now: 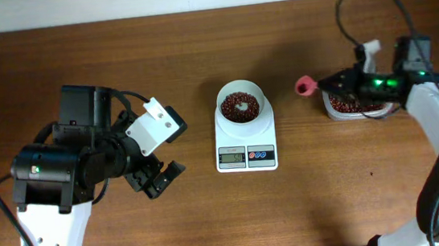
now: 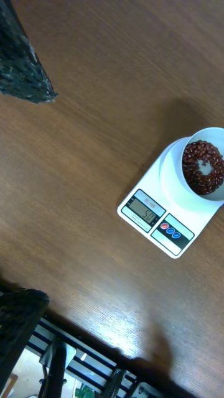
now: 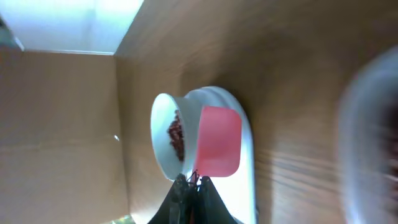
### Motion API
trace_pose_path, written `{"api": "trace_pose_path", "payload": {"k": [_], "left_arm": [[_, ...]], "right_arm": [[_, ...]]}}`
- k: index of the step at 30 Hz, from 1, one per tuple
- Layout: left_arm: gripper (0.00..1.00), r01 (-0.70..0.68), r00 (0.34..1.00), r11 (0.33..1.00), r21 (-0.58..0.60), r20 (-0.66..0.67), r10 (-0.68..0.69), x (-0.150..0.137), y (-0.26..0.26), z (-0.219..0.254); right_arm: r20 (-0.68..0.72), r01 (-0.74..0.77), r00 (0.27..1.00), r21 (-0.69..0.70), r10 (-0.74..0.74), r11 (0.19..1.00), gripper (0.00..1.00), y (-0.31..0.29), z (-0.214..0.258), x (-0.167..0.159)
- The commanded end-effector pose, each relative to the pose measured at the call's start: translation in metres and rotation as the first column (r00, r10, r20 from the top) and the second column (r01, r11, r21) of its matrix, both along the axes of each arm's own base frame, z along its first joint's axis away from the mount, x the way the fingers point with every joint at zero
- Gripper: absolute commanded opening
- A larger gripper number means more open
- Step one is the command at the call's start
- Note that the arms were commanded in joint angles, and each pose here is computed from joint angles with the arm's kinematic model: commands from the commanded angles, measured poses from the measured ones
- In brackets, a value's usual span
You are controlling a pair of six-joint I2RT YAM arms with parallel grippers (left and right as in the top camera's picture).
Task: Scoop and weigh 50g on scale
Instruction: 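Move the empty scoop right past the bean tub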
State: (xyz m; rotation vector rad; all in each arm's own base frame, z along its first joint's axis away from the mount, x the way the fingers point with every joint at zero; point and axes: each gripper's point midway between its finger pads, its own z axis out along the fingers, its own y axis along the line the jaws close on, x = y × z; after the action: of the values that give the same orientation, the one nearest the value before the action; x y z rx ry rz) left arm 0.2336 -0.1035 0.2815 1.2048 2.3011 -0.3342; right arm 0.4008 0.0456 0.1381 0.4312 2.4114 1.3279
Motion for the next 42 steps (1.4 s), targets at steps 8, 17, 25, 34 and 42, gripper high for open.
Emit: {"api": "trace_pose_path", "payload": {"k": [8, 17, 25, 34, 42], "left_arm": [[0.99, 0.012, 1.000, 1.000, 0.001, 0.016, -0.012, 0.001, 0.000, 0.003], [0.99, 0.012, 1.000, 1.000, 0.001, 0.016, -0.012, 0.001, 0.000, 0.003], [0.99, 0.012, 1.000, 1.000, 0.001, 0.016, -0.012, 0.001, 0.000, 0.003], [0.99, 0.012, 1.000, 1.000, 0.001, 0.016, -0.012, 0.001, 0.000, 0.003], [0.99, 0.012, 1.000, 1.000, 0.001, 0.016, -0.012, 0.001, 0.000, 0.003]], "right_arm": [[0.219, 0.193, 0.963, -0.148, -0.159, 0.970, 0.04, -0.088, 0.051, -0.006], [0.220, 0.309, 0.949, -0.483, -0.228, 0.819, 0.04, -0.118, 0.069, -0.050], [0.177, 0.249, 0.968, -0.699, -0.175, 0.671, 0.04, -0.099, 0.053, -0.048], [0.215, 0.232, 0.973, -0.928, -0.089, 0.292, 0.04, -0.060, 0.052, -0.035], [0.281, 0.290, 0.952, -0.955, -0.125, 0.066, 0.04, -0.069, 0.066, -0.029]]}}
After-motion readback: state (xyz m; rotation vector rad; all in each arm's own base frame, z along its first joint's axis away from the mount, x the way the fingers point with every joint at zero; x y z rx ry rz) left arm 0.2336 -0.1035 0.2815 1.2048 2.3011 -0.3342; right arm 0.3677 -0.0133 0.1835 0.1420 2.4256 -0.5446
